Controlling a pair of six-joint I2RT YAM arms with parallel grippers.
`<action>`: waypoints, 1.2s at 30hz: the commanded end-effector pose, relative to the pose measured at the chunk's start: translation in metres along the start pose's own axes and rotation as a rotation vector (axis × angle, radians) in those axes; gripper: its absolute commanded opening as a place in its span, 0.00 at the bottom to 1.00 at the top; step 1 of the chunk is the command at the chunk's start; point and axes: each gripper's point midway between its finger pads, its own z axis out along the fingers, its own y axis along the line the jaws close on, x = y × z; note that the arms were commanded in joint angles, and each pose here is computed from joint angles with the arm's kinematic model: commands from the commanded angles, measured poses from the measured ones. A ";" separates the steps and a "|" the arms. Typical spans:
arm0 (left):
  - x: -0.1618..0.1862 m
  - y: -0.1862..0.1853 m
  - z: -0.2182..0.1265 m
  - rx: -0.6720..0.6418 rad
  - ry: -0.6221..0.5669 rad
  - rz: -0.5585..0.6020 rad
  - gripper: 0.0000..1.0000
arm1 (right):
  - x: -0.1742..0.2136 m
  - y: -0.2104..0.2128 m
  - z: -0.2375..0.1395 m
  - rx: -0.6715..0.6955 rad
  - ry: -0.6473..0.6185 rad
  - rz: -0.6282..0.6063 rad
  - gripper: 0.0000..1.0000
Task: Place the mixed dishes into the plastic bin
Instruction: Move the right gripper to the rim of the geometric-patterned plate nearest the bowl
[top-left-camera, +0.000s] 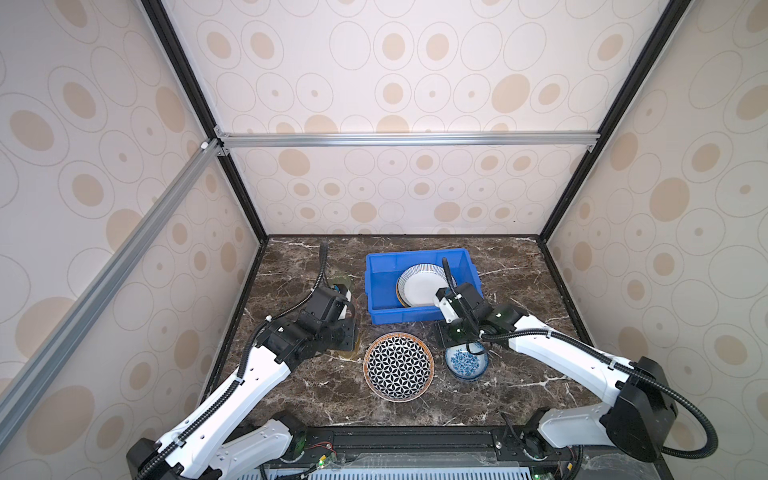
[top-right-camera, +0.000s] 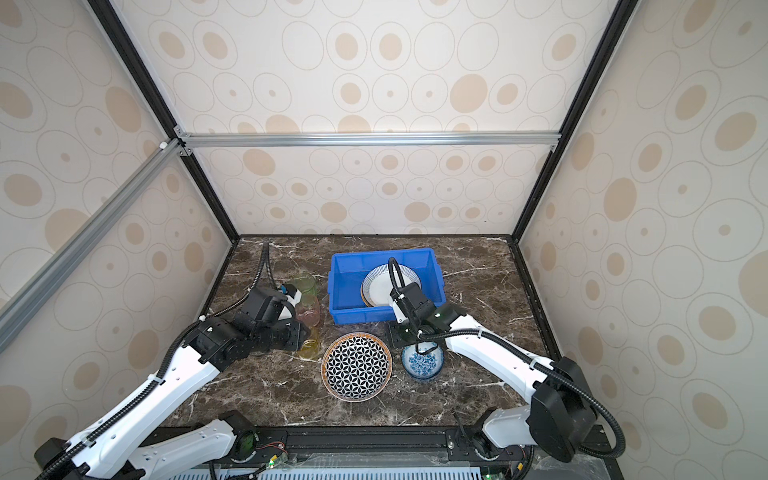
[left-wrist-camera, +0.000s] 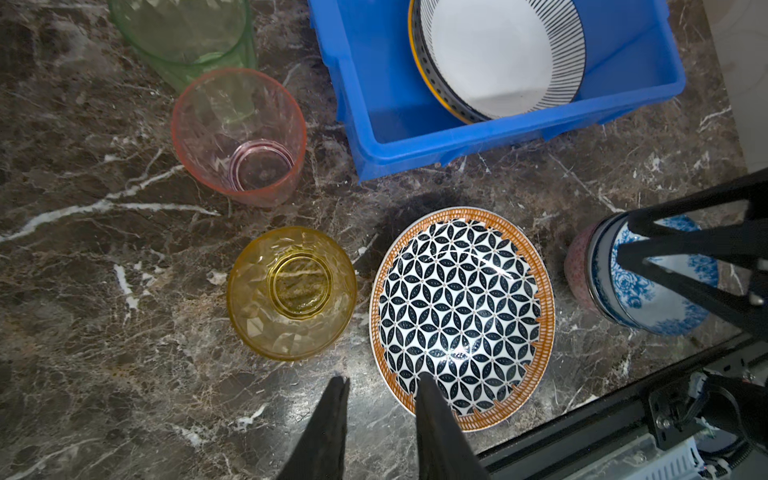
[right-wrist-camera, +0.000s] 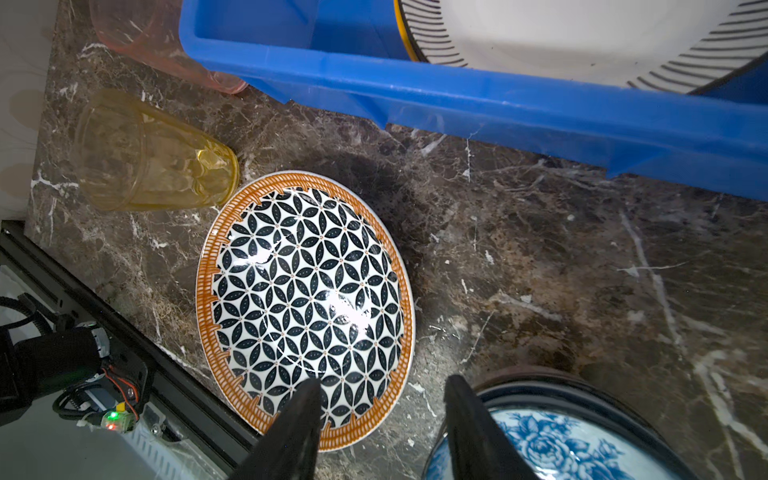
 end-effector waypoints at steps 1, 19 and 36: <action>0.013 -0.002 -0.005 0.020 0.031 0.001 0.29 | -0.006 0.001 0.002 0.022 -0.011 -0.023 0.51; 0.039 -0.008 0.002 0.080 0.096 -0.003 0.27 | -0.001 -0.003 0.034 0.062 0.061 -0.045 0.50; 0.044 -0.010 0.007 0.089 0.110 -0.016 0.27 | 0.011 -0.011 0.062 0.093 0.141 -0.055 0.45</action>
